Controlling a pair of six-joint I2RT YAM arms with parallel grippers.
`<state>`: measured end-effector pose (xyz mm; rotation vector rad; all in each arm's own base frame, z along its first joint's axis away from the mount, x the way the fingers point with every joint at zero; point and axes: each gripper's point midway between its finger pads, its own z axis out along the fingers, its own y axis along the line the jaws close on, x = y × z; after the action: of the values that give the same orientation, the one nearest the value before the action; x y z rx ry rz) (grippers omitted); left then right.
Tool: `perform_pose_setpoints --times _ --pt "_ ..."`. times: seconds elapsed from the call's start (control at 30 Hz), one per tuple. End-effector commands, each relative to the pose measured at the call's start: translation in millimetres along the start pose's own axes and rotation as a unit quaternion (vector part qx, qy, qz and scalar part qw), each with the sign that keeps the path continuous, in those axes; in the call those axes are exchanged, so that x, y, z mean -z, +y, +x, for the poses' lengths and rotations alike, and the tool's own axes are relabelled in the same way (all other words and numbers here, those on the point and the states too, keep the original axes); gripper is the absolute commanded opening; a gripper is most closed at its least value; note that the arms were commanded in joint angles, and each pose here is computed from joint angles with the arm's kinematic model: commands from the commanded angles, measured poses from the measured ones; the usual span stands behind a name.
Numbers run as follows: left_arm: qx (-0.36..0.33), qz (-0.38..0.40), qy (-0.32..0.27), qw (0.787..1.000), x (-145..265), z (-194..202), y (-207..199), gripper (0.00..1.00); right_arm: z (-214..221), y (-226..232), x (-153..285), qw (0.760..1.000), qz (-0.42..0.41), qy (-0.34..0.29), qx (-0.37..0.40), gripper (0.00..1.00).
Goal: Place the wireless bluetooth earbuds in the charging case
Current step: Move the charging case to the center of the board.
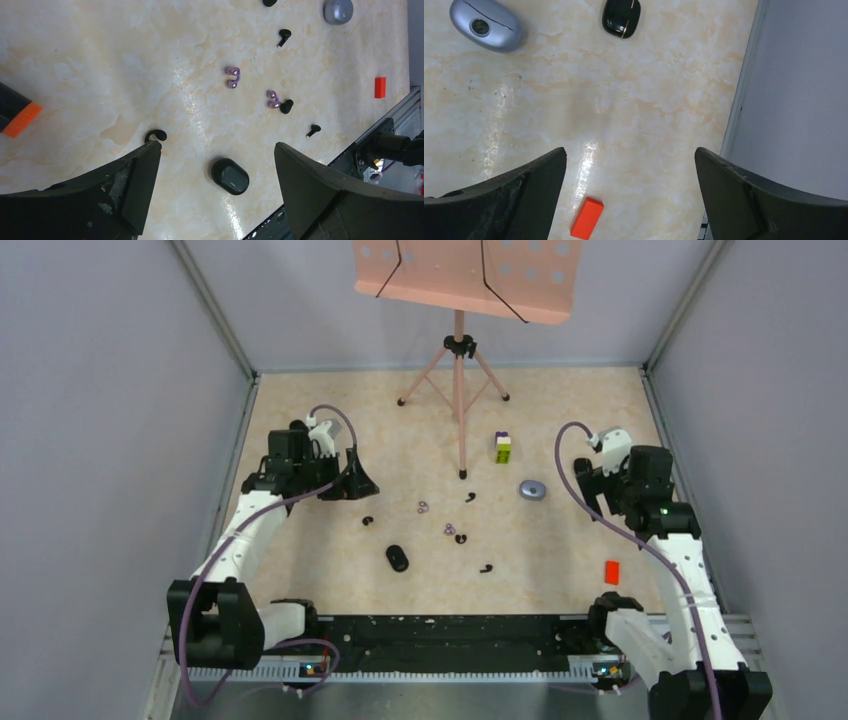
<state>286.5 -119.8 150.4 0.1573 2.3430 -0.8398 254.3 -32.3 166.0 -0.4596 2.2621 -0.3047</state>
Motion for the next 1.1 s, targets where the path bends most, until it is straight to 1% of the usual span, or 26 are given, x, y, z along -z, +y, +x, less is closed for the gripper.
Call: perform_pose_setpoints --times 0.0,0.07,0.2,0.27,0.33,0.43,0.5,0.6,0.67,0.73,0.83,0.93,1.07 --pt "-0.013 0.007 -0.022 1.000 1 -7 -2 0.89 -10 -1 -8 1.000 -0.004 -0.017 0.003 0.99" --pt "-0.017 0.003 -0.021 1.000 0 -5 0 0.89 -13 7 -12 0.999 -0.032 -0.023 0.029 0.99" --pt "-0.016 -0.011 -0.011 1.000 -3 2 9 0.89 -23 40 -10 0.983 -0.144 -0.056 0.105 0.94" --pt "-0.015 -0.027 -0.007 0.999 -4 6 16 0.87 -31 50 -9 0.976 -0.174 -0.073 0.109 0.92" --pt "-0.022 -0.038 -0.004 0.999 -5 7 21 0.86 -36 58 -11 0.971 -0.200 -0.077 0.104 0.90" --pt "-0.038 -0.049 0.005 0.998 -4 6 26 0.84 -41 67 -21 0.967 -0.228 -0.070 0.092 0.80" --pt "-0.045 -0.055 0.006 0.997 -4 3 29 0.83 -48 69 -35 0.969 -0.228 -0.058 0.071 0.73" --pt "-0.052 -0.057 0.003 0.997 -3 -2 29 0.82 -61 52 -66 0.984 -0.177 -0.027 -0.005 0.62" --pt "-0.051 -0.057 0.003 0.997 -3 -3 28 0.81 -64 43 -85 0.988 -0.147 0.000 -0.049 0.57" --pt "-0.050 -0.053 0.004 0.997 -4 -4 27 0.80 -67 35 -101 0.989 -0.117 0.010 -0.091 0.56" --pt "-0.051 -0.052 0.004 0.997 -3 -7 26 0.79 -79 24 -117 0.989 -0.082 -0.010 -0.122 0.56" --pt "-0.056 -0.060 0.005 0.997 0 -9 27 0.79 -83 15 -133 0.989 -0.056 -0.010 -0.138 0.56" --pt "-0.060 -0.064 0.016 0.996 4 -7 26 0.78 -77 3 -152 0.990 -0.021 0.016 -0.139 0.59"
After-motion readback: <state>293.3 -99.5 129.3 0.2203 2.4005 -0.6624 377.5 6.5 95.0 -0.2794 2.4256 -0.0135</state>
